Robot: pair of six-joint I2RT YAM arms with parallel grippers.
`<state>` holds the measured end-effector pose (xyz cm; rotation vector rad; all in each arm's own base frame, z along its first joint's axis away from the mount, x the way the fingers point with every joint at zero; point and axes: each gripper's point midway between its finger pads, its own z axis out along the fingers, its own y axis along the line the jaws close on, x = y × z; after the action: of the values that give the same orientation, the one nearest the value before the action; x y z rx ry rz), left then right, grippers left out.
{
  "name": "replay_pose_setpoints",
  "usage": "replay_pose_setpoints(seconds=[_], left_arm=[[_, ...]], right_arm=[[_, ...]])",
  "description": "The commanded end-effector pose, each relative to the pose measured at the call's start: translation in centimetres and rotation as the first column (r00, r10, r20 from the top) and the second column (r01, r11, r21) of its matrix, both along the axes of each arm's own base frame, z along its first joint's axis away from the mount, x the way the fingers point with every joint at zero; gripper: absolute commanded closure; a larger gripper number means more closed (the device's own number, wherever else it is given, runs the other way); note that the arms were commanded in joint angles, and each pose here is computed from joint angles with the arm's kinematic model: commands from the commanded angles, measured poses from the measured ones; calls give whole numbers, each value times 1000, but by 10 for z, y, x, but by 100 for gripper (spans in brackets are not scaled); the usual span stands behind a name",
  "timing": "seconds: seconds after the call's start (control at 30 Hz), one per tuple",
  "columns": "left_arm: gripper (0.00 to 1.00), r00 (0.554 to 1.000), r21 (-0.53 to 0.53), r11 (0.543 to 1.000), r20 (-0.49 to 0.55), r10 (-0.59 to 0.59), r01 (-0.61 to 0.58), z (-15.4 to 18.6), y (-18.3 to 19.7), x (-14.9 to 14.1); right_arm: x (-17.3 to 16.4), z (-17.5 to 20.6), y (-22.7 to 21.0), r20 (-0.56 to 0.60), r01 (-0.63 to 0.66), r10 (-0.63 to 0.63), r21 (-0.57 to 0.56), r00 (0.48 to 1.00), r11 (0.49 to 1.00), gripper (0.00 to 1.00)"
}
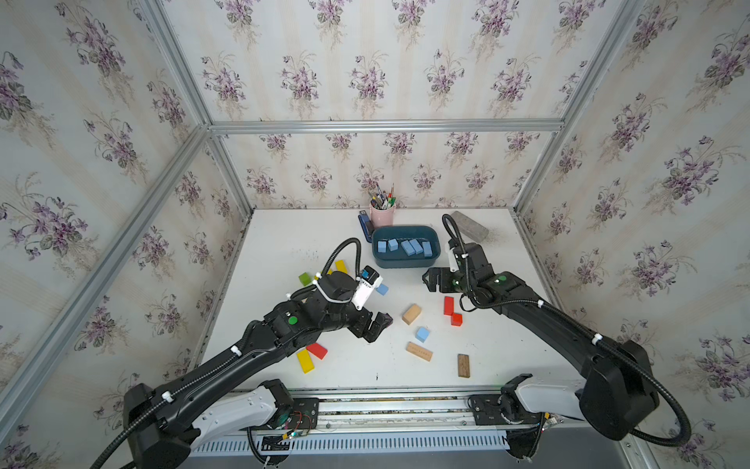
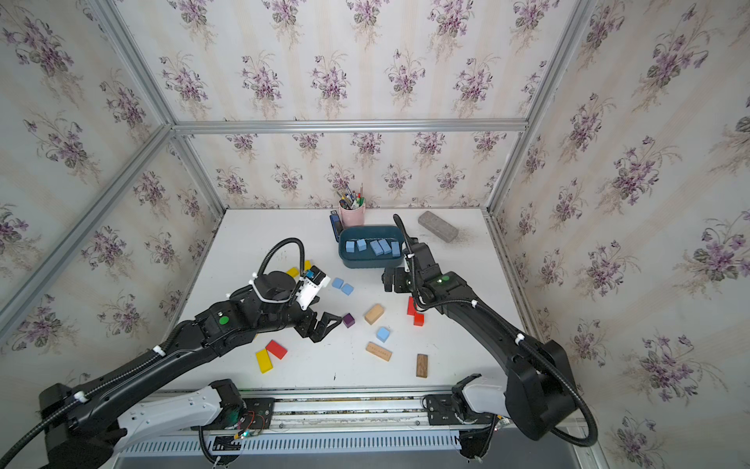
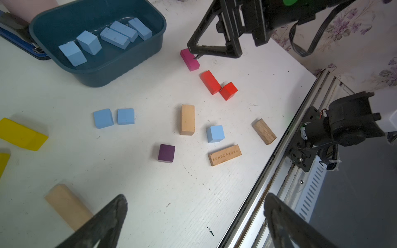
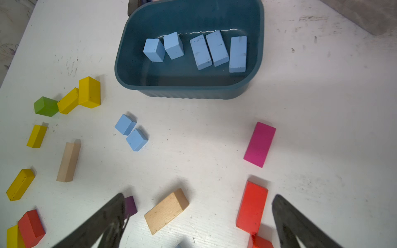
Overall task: Pick out the blue building blocks
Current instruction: Pick up the building block from the center of the board.
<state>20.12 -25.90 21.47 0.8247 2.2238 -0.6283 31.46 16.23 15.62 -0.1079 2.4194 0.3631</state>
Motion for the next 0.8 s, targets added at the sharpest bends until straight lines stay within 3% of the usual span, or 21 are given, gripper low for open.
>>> replay_pose_setpoints(seconds=[0.0, 0.5, 0.77], left_arm=[[1, 999, 27, 999, 26, 35, -36, -3, -16, 10], [1, 996, 192, 981, -88, -25, 41, -78, -109, 10], [11, 989, 240, 970, -150, -7, 44, -112, -131, 15]], right_arm=[[-2, 13, -13, 58, 80, -82, 31, 995, 996, 0], [-40, 23, -48, 94, 143, -144, 14, 985, 990, 0], [-50, 10, -49, 67, 138, -139, 24, 988, 990, 0]])
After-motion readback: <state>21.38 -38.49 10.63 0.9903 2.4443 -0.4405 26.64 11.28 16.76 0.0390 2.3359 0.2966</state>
